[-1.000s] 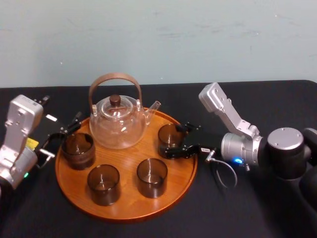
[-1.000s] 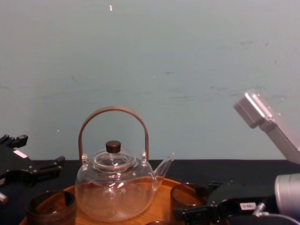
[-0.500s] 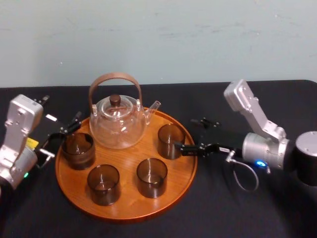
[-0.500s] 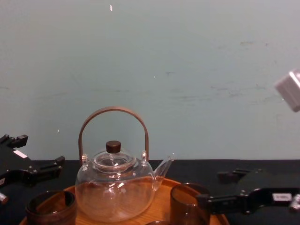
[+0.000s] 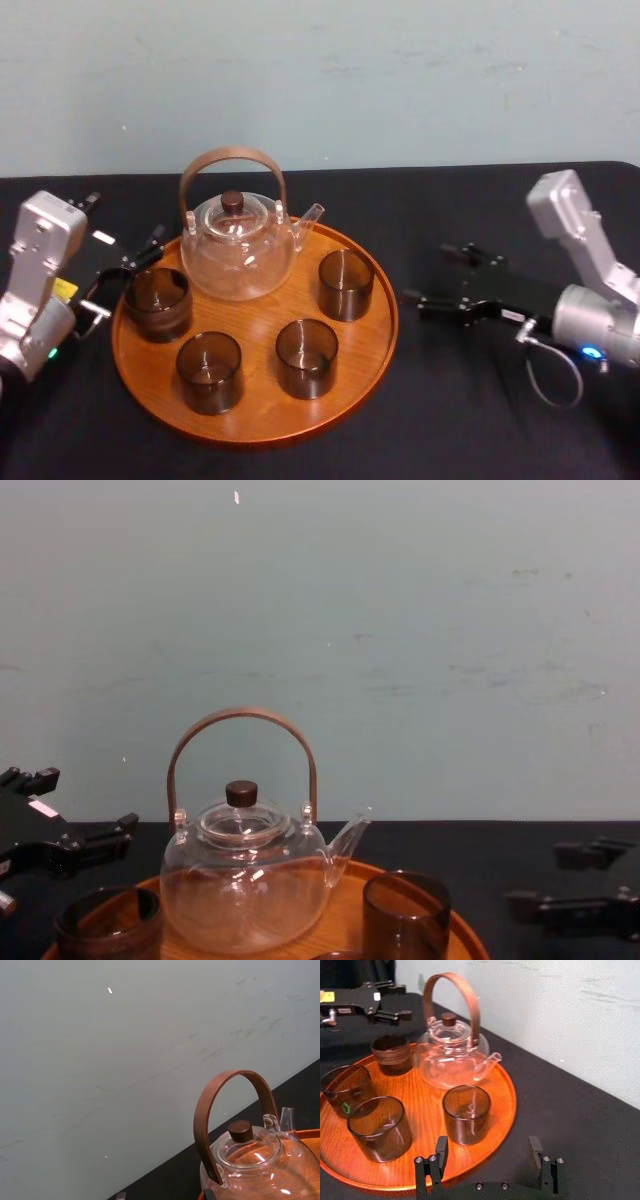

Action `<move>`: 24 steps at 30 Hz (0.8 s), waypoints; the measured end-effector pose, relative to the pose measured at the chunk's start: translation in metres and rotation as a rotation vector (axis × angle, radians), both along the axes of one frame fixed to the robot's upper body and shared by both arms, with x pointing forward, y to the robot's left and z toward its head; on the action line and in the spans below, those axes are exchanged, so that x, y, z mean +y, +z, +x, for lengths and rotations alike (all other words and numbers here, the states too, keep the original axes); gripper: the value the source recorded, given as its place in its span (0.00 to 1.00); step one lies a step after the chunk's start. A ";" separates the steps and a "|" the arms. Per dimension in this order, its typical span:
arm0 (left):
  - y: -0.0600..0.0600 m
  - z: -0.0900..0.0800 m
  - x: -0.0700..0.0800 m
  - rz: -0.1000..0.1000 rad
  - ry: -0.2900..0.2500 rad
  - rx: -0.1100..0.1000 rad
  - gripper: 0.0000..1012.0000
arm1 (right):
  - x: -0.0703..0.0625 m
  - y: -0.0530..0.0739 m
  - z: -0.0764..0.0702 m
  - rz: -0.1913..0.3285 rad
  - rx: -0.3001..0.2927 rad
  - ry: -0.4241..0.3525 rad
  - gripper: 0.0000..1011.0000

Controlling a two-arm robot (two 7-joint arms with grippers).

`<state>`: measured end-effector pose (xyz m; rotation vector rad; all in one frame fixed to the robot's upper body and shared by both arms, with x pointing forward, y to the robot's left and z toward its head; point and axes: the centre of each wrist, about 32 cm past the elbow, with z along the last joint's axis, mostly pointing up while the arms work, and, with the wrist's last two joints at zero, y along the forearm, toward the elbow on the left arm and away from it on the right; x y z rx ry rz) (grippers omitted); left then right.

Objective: Pick up the glass from the table and place it on the tray.

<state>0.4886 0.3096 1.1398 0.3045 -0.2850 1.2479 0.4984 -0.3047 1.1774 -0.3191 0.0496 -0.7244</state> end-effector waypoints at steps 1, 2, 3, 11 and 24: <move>0.000 0.000 0.000 0.000 0.000 0.000 0.99 | -0.002 0.000 -0.001 0.002 -0.003 -0.008 0.99; 0.000 0.000 0.000 0.000 0.000 0.000 0.99 | -0.003 0.000 -0.003 0.005 -0.006 -0.016 0.99; 0.000 0.000 0.000 0.000 0.000 0.000 0.99 | -0.005 0.000 -0.005 0.009 -0.011 -0.026 0.99; 0.000 0.000 0.000 0.000 0.000 0.000 0.99 | -0.008 -0.008 -0.018 0.059 -0.092 -0.171 0.99; 0.000 0.000 0.000 0.000 0.000 0.000 0.99 | -0.002 -0.020 -0.019 0.079 -0.131 -0.294 0.99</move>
